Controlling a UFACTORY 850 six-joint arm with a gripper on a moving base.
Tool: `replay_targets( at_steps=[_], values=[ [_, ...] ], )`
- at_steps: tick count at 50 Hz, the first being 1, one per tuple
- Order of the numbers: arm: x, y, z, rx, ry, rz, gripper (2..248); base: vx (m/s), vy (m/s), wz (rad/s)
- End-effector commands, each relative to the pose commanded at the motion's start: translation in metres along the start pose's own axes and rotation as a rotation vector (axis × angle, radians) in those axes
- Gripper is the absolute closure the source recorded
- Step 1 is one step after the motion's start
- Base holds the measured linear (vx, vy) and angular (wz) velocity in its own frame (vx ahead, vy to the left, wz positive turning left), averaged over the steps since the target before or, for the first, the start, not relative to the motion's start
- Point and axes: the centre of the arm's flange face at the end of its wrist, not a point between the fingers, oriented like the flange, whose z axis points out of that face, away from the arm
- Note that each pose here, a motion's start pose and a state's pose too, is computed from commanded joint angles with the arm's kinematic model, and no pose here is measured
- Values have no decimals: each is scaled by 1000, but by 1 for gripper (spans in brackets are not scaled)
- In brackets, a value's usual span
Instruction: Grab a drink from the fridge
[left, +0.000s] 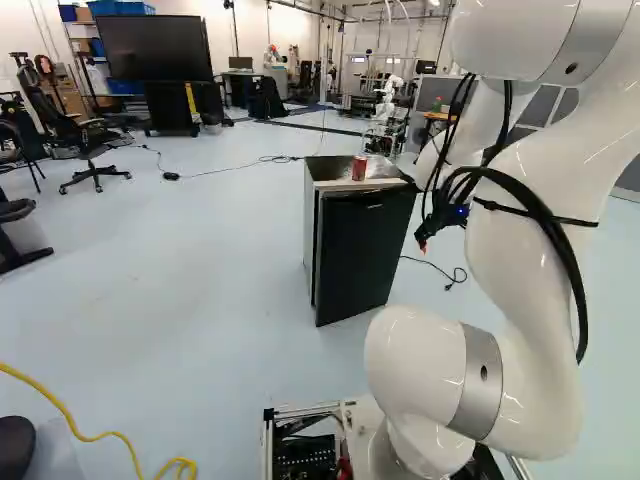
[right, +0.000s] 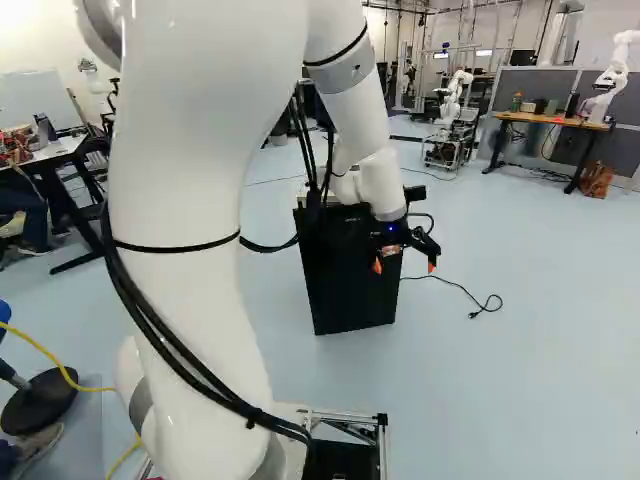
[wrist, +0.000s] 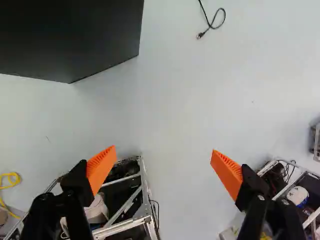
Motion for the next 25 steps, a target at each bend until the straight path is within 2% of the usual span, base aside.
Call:
replay_targets(
  at_steps=[25],
  values=[
    [-17,-36,-18,13,201,-133,3,0,0,0]
  ],
)
